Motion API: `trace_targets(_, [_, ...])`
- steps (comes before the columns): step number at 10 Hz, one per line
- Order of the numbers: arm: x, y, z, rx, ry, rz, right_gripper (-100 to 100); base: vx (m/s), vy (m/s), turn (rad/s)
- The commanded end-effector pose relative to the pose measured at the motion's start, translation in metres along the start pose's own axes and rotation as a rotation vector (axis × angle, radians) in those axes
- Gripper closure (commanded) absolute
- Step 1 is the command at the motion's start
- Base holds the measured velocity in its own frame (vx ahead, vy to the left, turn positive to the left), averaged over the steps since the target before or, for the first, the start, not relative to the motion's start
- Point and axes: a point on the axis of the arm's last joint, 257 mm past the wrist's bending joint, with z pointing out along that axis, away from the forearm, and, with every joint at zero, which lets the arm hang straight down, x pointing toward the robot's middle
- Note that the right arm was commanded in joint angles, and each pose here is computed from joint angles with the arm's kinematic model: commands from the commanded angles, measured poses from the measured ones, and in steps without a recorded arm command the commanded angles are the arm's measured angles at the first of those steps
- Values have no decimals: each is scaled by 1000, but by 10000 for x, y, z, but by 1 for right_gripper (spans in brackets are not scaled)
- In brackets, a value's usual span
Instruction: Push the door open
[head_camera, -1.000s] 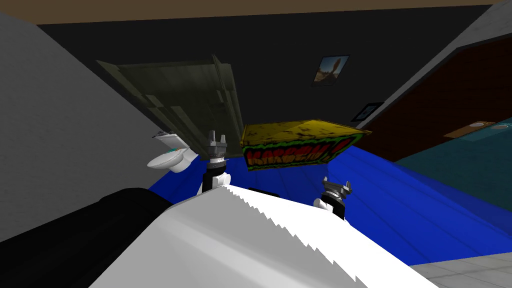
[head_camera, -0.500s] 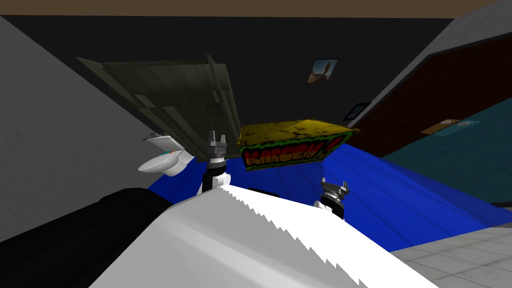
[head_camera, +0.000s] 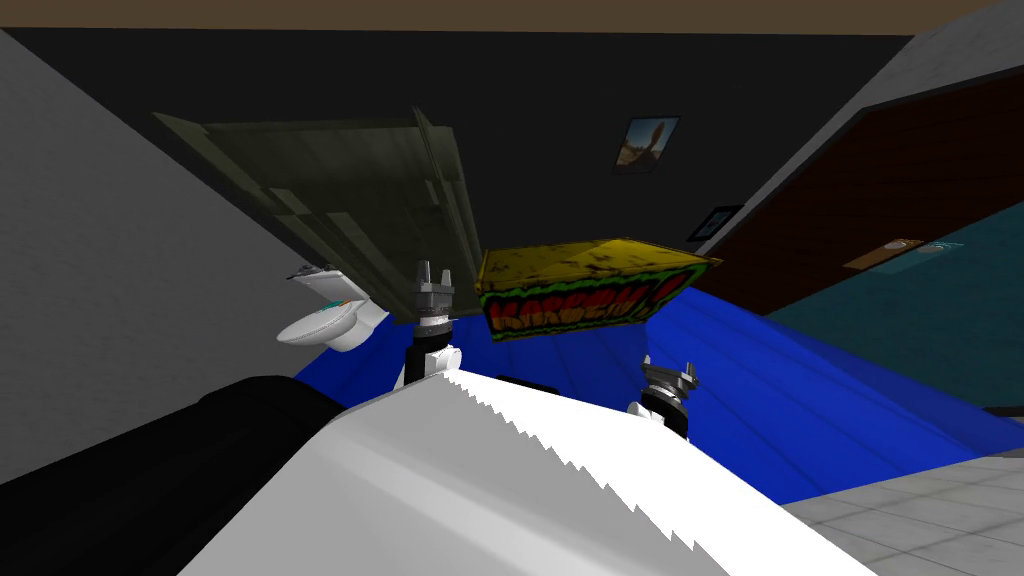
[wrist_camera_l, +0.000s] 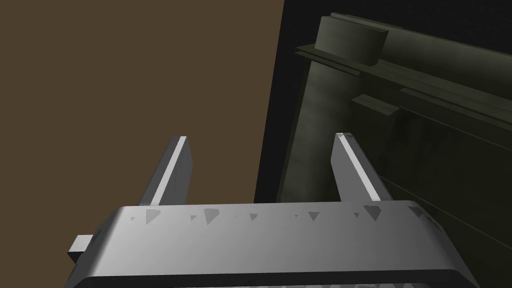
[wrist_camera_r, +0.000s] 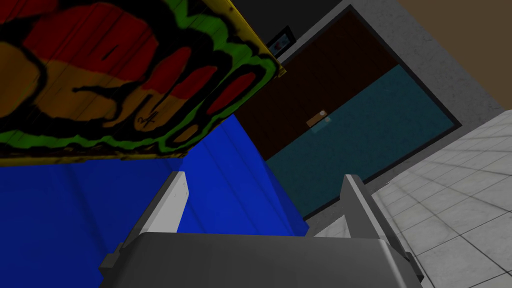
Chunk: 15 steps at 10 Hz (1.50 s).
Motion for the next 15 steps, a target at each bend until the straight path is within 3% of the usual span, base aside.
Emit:
trace_targets(1, [0, 0, 0, 0, 0, 0, -100, 0, 0, 0])
trace_targets(2, [0, 0, 0, 0, 0, 0, -100, -3, -7, -21])
trace_targets(5, [-320, -246, -160, 79, -102, 44, -100, -17, -45, -122])
trace_targets(6, [-320, -246, -160, 79, -102, 44, -100, -13, -34, -96])
trace_targets(9, [-494, -382, -269, 122, -159, 68, -100, -8, -20, -56])
trace_targets(15, [-494, -382, -269, 122, -159, 68, -100, -1, -3, -8])
